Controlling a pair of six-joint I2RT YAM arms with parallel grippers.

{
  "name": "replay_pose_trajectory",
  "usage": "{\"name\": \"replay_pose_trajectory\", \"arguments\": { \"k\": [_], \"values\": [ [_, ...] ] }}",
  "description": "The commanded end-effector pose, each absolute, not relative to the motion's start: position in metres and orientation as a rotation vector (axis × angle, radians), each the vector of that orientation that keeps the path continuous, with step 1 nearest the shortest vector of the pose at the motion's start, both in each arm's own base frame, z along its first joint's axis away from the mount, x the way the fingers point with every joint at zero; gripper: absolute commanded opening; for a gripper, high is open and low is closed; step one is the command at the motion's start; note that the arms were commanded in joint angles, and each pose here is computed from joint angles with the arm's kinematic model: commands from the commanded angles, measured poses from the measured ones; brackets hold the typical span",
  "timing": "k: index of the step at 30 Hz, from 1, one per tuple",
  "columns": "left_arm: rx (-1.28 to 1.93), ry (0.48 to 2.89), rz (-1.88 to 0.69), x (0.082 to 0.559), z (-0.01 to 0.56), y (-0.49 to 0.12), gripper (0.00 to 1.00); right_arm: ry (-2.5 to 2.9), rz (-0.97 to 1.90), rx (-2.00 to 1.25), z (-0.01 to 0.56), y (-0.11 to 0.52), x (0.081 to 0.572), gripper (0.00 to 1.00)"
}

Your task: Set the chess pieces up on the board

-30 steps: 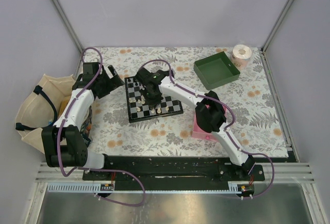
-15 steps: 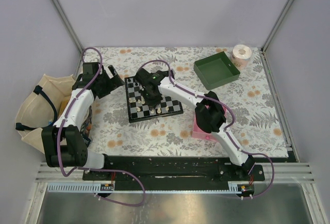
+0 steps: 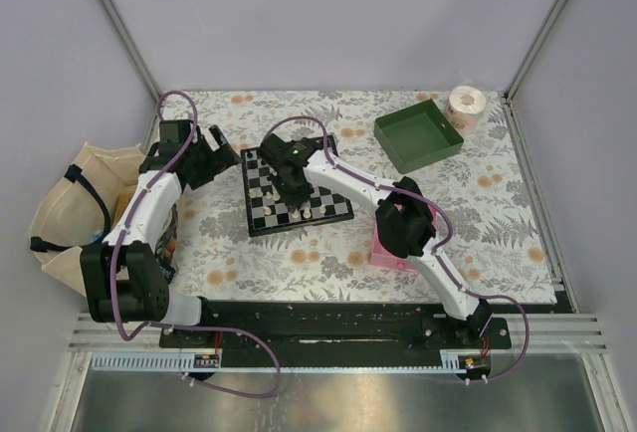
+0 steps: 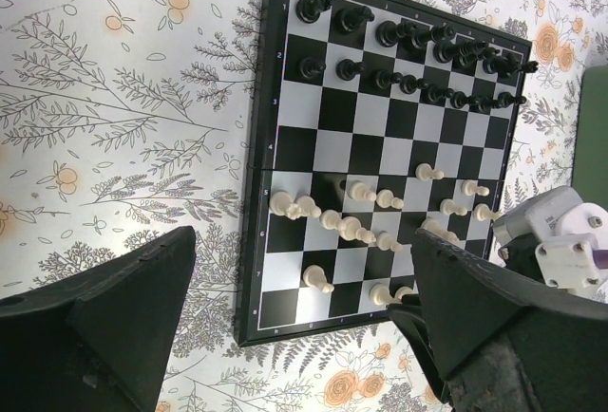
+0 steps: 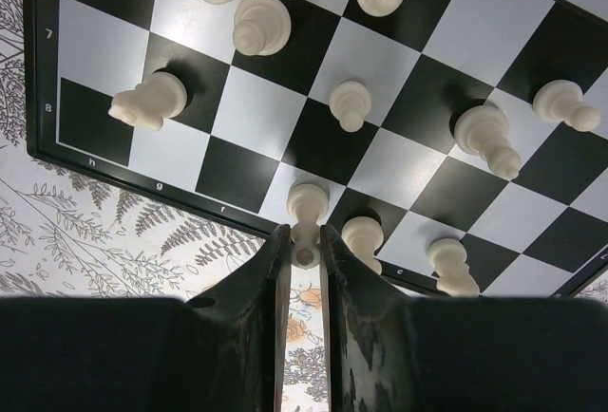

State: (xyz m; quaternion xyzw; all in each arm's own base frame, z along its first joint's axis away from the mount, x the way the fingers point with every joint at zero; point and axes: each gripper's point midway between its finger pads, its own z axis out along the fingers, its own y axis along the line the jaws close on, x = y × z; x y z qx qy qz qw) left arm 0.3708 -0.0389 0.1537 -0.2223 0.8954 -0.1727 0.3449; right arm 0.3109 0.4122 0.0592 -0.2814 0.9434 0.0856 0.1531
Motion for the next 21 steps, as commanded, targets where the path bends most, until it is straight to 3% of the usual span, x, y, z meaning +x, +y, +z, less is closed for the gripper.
{"name": "replay_pose_trajectory", "arguments": {
  "k": [1, 5, 21],
  "values": [
    [-0.567, 2.276, -0.486, 0.379, 0.164, -0.041, 0.99, 2.66, 0.216, -0.814, 0.085, 0.406, 0.31, 0.2],
    [-0.562, 2.273, -0.488, 0.379, 0.165, -0.041, 0.99, 2.677, 0.26, -0.825, 0.082, 0.411, 0.305, 0.24],
    [-0.56, 2.278, -0.52, 0.381, 0.163, -0.045, 0.99, 2.675, 0.289, -0.851, 0.09, 0.411, 0.299, 0.26]
  ]
}}
